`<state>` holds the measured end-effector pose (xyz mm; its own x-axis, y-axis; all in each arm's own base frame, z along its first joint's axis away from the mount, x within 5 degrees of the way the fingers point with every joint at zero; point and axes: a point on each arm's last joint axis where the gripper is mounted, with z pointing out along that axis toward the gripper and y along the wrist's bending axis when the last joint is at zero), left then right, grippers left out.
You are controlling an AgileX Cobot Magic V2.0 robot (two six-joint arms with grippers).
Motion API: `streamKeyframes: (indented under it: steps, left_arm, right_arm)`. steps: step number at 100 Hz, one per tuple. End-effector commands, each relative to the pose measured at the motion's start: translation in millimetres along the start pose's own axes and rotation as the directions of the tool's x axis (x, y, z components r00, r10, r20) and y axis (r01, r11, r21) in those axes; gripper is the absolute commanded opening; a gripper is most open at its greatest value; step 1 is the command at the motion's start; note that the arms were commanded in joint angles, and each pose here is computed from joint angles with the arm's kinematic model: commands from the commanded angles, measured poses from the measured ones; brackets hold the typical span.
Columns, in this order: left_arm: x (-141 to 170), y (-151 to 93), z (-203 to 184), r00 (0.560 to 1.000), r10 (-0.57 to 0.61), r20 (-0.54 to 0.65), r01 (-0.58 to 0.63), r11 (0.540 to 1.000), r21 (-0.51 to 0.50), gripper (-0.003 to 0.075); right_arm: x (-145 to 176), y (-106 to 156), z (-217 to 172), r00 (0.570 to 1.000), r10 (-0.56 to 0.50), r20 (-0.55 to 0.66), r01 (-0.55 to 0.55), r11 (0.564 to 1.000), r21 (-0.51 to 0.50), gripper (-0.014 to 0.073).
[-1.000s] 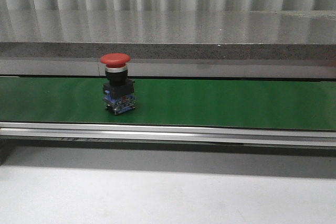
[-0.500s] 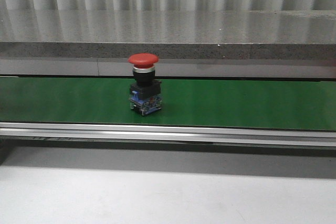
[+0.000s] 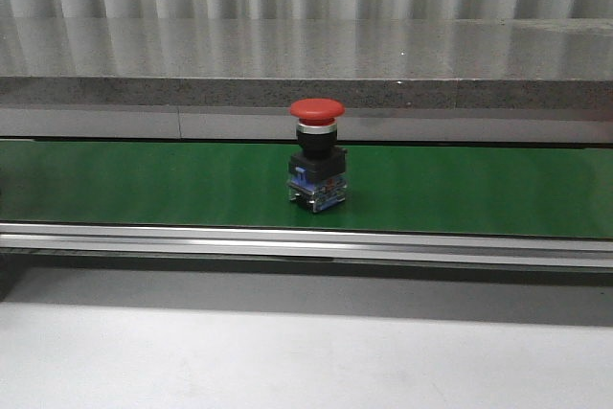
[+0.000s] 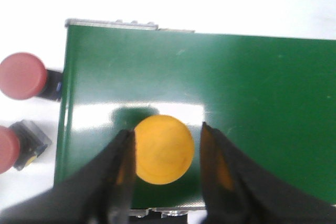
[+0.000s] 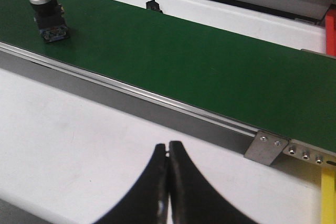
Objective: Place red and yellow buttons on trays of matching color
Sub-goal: 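Place the yellow button on the conveyor belt with the left gripper, then grasp the red button at the belt's end with the right gripper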
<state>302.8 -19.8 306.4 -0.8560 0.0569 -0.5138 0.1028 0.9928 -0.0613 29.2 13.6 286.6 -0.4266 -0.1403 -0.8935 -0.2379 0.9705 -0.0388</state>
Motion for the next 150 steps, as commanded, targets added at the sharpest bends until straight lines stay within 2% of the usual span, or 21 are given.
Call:
streamKeyframes:
  steps: [1, 7, 27, 37, 64, 73, 78, 90, 95, 100, 121, 140, 150]
  left_arm:
    - [1, -16, -36, 0.979, 0.037, 0.199, -0.043, 0.999, 0.023, 0.0079]
    - [13, -24, -47, 0.965, 0.058, 0.257, -0.068, 0.997, 0.033, -0.0020]
    - [54, -35, -72, 0.923, 0.087, 0.374, -0.114, 0.992, 0.049, -0.0020]
    - [74, -33, -83, 0.913, 0.083, 0.399, -0.113, 0.992, 0.051, -0.0020]
    - [129, -29, -103, 0.874, 0.080, 0.479, -0.118, 0.992, 0.050, -0.0020]
    - [145, -28, -107, 0.859, 0.079, 0.507, -0.120, 0.992, 0.049, -0.0020]
    - [152, -27, -109, 0.851, 0.079, 0.519, -0.121, 0.991, 0.048, -0.0020]
    - [168, -26, -110, 0.838, 0.077, 0.540, -0.123, 0.991, 0.050, -0.0020]
    - [173, -25, -111, 0.832, 0.076, 0.549, -0.124, 0.991, 0.049, -0.0020]
    - [177, -25, -112, 0.827, 0.074, 0.557, -0.123, 0.991, 0.051, -0.0020]
    - [186, -25, -111, 0.818, 0.072, 0.571, -0.124, 0.991, 0.053, -0.0020]
    - [185, -24, -112, 0.813, 0.071, 0.578, -0.124, 0.991, 0.052, -0.0020]
    - [184, -24, -113, 0.802, 0.069, 0.593, -0.123, 0.991, 0.051, -0.0020]
  right_arm:
    - [-13, -1, -3, 0.996, 0.004, 0.089, -0.004, 1.000, 0.006, -0.0065]
    - [-13, -1, -4, 0.996, 0.004, 0.091, -0.005, 1.000, 0.006, -0.0065]
    - [-16, -1, -2, 0.995, 0.013, 0.102, -0.014, 1.000, 0.009, -0.0065]
    - [-21, -3, 5, 0.995, 0.066, 0.077, -0.066, 0.998, 0.000, -0.0065]
    - [-55, -7, 44, 0.992, 0.067, -0.110, -0.072, 0.996, -0.045, -0.0039]
    - [-72, -6, 59, 0.985, 0.057, -0.165, -0.069, 0.995, -0.067, 0.0078]
    - [-81, -6, 71, 0.978, 0.051, -0.203, -0.068, 0.995, -0.079, 0.0190]
    - [-103, -3, 96, 0.966, 0.050, -0.255, -0.080, 0.991, -0.109, 0.0522]
    - [-111, -2, 107, 0.958, 0.053, -0.282, -0.091, 0.988, -0.124, 0.0612]
    - [-116, 0, 121, 0.946, 0.055, -0.321, -0.103, 0.985, -0.136, 0.0662]
    - [-131, 12, 174, 0.894, 0.024, -0.447, -0.117, 0.977, -0.181, 0.0653]
    - [-139, 23, 216, 0.869, -0.030, -0.494, -0.090, 0.972, -0.217, 0.0652]
    - [-136, 24, 239, 0.842, -0.049, -0.538, -0.080, 0.974, -0.214, 0.0610]
